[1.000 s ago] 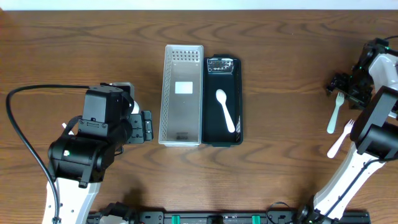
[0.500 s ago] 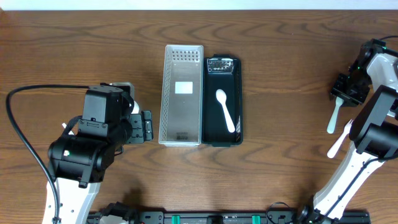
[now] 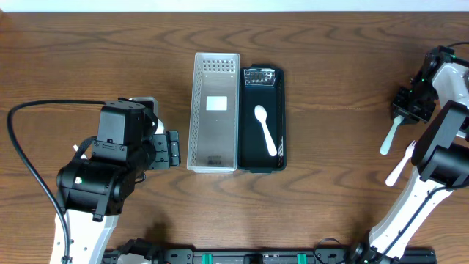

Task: Pack container
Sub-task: 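Grasp a white fork with the right gripper and lift it, then place the fork into the black basket beside the spoon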

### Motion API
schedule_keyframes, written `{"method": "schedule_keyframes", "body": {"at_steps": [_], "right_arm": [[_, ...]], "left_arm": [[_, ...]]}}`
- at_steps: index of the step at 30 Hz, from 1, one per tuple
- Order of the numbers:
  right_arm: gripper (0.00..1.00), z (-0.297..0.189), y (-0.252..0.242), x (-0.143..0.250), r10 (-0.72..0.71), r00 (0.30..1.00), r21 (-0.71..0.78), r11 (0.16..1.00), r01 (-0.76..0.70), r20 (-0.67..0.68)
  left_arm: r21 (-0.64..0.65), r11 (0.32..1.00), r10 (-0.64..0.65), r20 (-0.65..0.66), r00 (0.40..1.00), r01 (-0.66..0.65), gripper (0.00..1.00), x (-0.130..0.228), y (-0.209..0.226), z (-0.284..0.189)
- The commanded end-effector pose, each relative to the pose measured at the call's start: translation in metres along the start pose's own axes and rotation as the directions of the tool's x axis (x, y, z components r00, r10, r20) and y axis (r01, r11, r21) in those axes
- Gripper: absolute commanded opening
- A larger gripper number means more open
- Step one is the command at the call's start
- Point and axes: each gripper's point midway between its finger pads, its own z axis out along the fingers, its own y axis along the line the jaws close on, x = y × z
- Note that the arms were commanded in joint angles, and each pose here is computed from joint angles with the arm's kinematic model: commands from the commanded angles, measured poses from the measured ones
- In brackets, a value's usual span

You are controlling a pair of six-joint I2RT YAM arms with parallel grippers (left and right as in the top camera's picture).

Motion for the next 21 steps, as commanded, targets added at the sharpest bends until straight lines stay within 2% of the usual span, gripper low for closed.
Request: {"method": "schedule_keyframes", "body": {"at_steps": [1,6,11,16,21], "right_arm": [[0.16,0.009,0.008,0.008,-0.024,0.999,0.014,1.0,0.025,-0.034],[0.17,-0.026,0.039,0.014,-0.093,0.995,-0.009,0.996,0.094,0.022],[0.17,-0.105,0.11,0.036,-0.231,0.952,-0.066,0.966,0.248,0.202],[0.17,-0.172,0.203,0.099,-0.359,0.86,-0.134,0.893,0.429,0.363],[0.18,-0.174,0.272,0.163,-0.458,0.801,-0.158,0.822,0.546,0.385]], "left_arm": [[-0.008,1.0,0.001,0.006,1.0,-0.001,0.84,-0.003,0.001,-0.002],[-0.008,1.0,0.001,0.006,1.0,-0.001,0.84,-0.003,0.001,-0.002],[-0.008,1.0,0.001,0.005,1.0,-0.001,0.84,-0.002,0.001,-0.002],[-0.008,1.0,0.001,0.005,1.0,-0.001,0.84,-0.002,0.001,-0.002],[-0.008,1.0,0.001,0.005,1.0,-0.001,0.84,-0.002,0.001,-0.002]]}}
